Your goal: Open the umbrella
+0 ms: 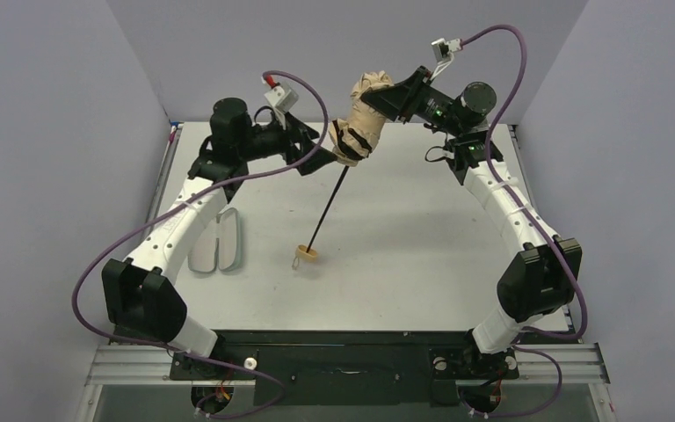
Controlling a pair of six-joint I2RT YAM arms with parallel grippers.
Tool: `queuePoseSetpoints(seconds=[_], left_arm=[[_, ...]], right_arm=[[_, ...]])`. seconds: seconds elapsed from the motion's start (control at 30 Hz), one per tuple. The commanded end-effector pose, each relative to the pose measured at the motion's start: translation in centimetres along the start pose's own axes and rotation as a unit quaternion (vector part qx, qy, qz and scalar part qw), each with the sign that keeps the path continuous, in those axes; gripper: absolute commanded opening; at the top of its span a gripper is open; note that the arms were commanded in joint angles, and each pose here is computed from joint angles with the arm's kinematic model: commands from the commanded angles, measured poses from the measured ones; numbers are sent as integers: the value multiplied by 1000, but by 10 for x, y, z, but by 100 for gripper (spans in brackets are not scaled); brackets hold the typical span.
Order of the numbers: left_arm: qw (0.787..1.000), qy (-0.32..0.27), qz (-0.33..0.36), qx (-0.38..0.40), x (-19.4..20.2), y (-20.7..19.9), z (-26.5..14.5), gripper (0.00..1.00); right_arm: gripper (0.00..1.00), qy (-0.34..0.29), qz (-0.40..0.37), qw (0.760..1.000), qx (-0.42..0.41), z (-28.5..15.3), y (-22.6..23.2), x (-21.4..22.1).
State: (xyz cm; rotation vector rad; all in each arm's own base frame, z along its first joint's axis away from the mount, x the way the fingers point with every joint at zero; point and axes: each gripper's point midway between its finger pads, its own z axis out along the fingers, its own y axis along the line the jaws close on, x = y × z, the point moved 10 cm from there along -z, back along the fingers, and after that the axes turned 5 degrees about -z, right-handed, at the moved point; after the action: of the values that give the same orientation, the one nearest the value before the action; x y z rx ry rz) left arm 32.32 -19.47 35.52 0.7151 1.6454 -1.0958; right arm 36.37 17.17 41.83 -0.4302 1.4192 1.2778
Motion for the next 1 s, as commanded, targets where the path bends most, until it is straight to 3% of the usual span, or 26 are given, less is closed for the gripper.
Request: queuePoseSetpoints(seconds=[0.0, 0.37, 0.43, 0.57, 0.6, 0.63, 0.67, 0.73, 0.8, 0.83, 0.87, 0.9, 0.97], left_arm=[[998, -24, -2, 51, -39, -8, -30, 97], [981, -58, -25, 185, -50, -27, 3, 98], [975, -63, -38, 209, -53, -29, 9, 94], [969, -68, -52, 231, -54, -33, 17, 61], [969, -71, -54, 231, -54, -35, 17, 44], [969, -77, -49, 231, -55, -36, 17, 35], [969, -86, -47, 225, -56, -37, 16, 16], [971, -104, -39, 212, -59, -41, 13, 1], [974, -120, -28, 193, -63, -45, 9, 0], [975, -122, -28, 183, -65, -48, 5, 0], [977, -132, -27, 165, -63, -45, 5, 0], [979, -138, -18, 151, -64, -47, 1, 0], [984, -144, -1, 108, -63, -43, -1, 0]], right_arm=[[0, -64, -79, 987, -122, 2, 51, -44], [0, -53, -126, 958, -252, 20, 95, -40], [0, -55, -136, 954, -261, 22, 99, -41], [0, -59, -145, 951, -265, 25, 100, -43], [0, -61, -147, 951, -265, 25, 100, -44], [0, -61, -150, 951, -264, 25, 100, -44], [0, -59, -147, 952, -261, 26, 98, -43], [1, -58, -141, 956, -249, 26, 92, -41], [10, -63, -129, 963, -228, 23, 84, -40], [26, -65, -121, 967, -216, 21, 79, -41], [35, -66, -109, 971, -201, 20, 74, -41], [56, -68, -107, 974, -188, 18, 68, -44], [78, -65, -100, 982, -149, 14, 58, -46]])
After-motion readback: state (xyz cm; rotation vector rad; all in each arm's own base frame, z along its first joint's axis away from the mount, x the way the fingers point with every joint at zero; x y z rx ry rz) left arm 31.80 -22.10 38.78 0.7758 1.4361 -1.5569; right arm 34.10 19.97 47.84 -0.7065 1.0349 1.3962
